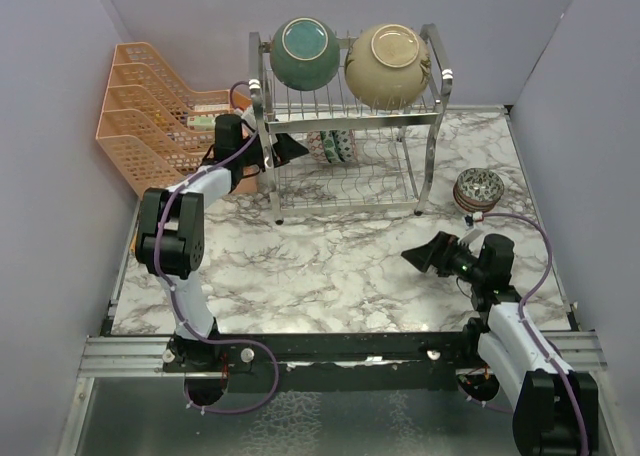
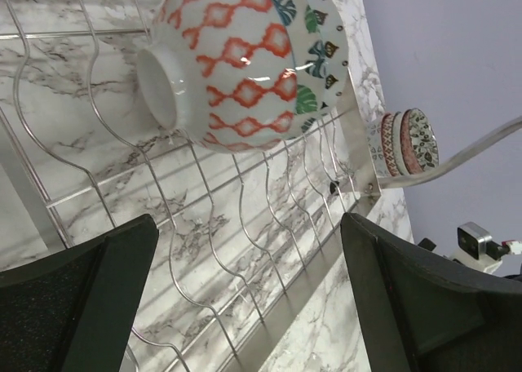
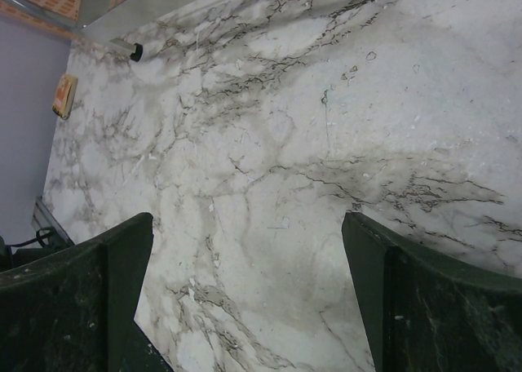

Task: Unload the bowls from the dish rack
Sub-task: Pick up the bowl from the dish rack.

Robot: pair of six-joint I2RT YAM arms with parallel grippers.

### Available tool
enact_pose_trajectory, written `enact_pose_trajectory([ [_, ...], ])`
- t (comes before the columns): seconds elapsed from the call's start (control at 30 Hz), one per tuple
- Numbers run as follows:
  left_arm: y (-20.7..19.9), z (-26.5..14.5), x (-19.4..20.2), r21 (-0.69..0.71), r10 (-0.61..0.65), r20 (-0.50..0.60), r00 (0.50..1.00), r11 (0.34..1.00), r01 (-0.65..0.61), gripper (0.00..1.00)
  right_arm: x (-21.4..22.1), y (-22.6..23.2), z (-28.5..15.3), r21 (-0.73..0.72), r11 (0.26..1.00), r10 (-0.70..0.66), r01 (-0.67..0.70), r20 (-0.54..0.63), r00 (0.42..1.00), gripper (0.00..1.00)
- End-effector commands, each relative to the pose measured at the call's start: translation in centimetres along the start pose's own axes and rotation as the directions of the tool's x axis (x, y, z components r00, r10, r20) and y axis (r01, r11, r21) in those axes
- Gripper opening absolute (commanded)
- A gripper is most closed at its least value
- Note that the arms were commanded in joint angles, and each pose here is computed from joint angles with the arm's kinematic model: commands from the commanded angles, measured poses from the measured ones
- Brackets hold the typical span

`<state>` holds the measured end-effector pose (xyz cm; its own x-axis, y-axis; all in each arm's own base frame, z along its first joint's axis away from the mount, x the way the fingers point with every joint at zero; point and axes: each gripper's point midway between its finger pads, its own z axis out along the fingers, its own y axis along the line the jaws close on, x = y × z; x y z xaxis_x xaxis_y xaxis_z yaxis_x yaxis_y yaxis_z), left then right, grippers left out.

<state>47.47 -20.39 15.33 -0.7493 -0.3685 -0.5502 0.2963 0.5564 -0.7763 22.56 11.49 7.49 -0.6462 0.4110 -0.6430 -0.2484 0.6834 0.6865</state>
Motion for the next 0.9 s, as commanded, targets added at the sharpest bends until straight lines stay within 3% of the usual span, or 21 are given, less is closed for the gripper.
enact_pose_trajectory([
  [0.0,-3.7,-1.2,-0.5,0.043,0.079,0.058,0.995,0.996,-0.082,0.98,0.3,0.6,0.0,-0.045,0.999,-0.018,0.018,0.001,1.000,0.98],
  [0.6,-7.0,-3.8,3.9,0.029,0.117,0.049,0.992,0.993,-0.118,0.97,0.4,0.9,-0.1,-0.059,0.998,-0.018,0.018,0.003,1.000,0.98],
  [0.87,-4.2,-3.4,3.0,-0.065,0.109,0.063,0.992,0.992,-0.105,0.98,0.5,0.8,0.0,-0.058,0.998,-0.010,0.010,-0.003,1.000,0.98],
])
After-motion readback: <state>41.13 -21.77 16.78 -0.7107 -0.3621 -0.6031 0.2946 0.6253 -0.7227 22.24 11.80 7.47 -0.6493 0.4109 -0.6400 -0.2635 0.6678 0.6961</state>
